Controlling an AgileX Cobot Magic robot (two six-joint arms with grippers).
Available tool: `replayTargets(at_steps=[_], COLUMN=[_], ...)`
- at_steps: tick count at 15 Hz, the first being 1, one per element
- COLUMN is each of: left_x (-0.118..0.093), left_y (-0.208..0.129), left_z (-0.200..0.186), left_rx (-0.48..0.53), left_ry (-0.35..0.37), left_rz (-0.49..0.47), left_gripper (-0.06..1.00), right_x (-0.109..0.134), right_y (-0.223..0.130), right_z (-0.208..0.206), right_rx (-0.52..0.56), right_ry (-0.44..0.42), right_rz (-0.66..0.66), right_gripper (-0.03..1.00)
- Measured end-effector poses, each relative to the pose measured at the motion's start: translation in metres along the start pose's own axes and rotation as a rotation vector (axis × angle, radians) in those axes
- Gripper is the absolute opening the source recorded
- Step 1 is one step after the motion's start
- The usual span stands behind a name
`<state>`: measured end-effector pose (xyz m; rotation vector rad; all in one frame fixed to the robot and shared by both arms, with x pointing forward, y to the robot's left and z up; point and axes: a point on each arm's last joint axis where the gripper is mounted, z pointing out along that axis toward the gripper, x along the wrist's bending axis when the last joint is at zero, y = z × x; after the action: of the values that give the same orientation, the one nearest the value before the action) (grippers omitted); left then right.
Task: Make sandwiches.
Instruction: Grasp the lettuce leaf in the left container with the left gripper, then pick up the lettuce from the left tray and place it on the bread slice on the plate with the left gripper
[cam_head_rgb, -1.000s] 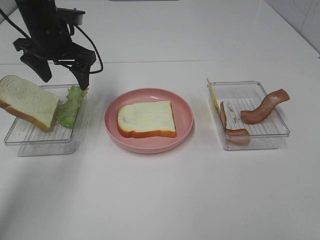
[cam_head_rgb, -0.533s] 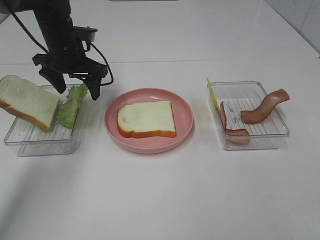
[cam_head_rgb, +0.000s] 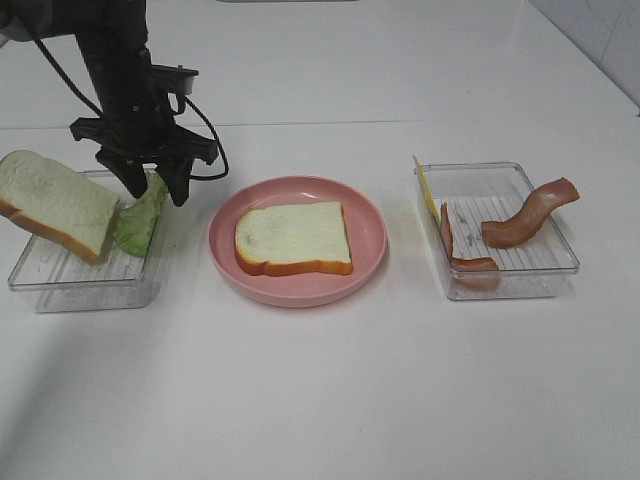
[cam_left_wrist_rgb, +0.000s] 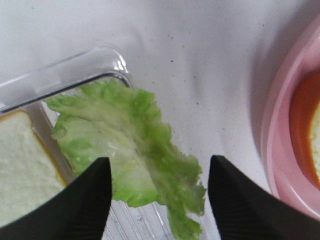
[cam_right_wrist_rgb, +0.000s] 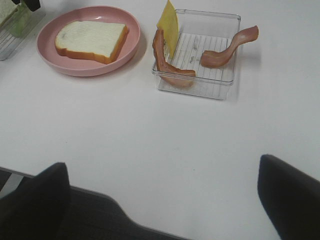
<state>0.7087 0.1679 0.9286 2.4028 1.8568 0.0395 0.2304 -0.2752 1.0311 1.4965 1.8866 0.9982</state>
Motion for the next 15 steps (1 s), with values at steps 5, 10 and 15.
replayTargets(at_steps=[5, 10, 15], left_x=[0.000, 0.000, -0.003], left_y=[0.000, 0.000, 0.011], left_z=[0.000, -0.003, -0.028], left_rx=[0.002, -0.004, -0.077], left_ry=[-0.004, 0.000, -0.021], left_rz=[0.012, 0.034, 0.032], left_gripper=[0.06, 0.00, 0.00], right_x=[0.000, 0.000, 0.000], right_y=[0.000, 0.000, 0.000], right_z=[0.000, 0.000, 0.000], right_rx=[0.000, 0.000, 0.000], right_ry=[0.000, 0.001, 0.001], right_rz=[0.000, 0.000, 0.000], right_gripper=[0.98, 0.98, 0.98])
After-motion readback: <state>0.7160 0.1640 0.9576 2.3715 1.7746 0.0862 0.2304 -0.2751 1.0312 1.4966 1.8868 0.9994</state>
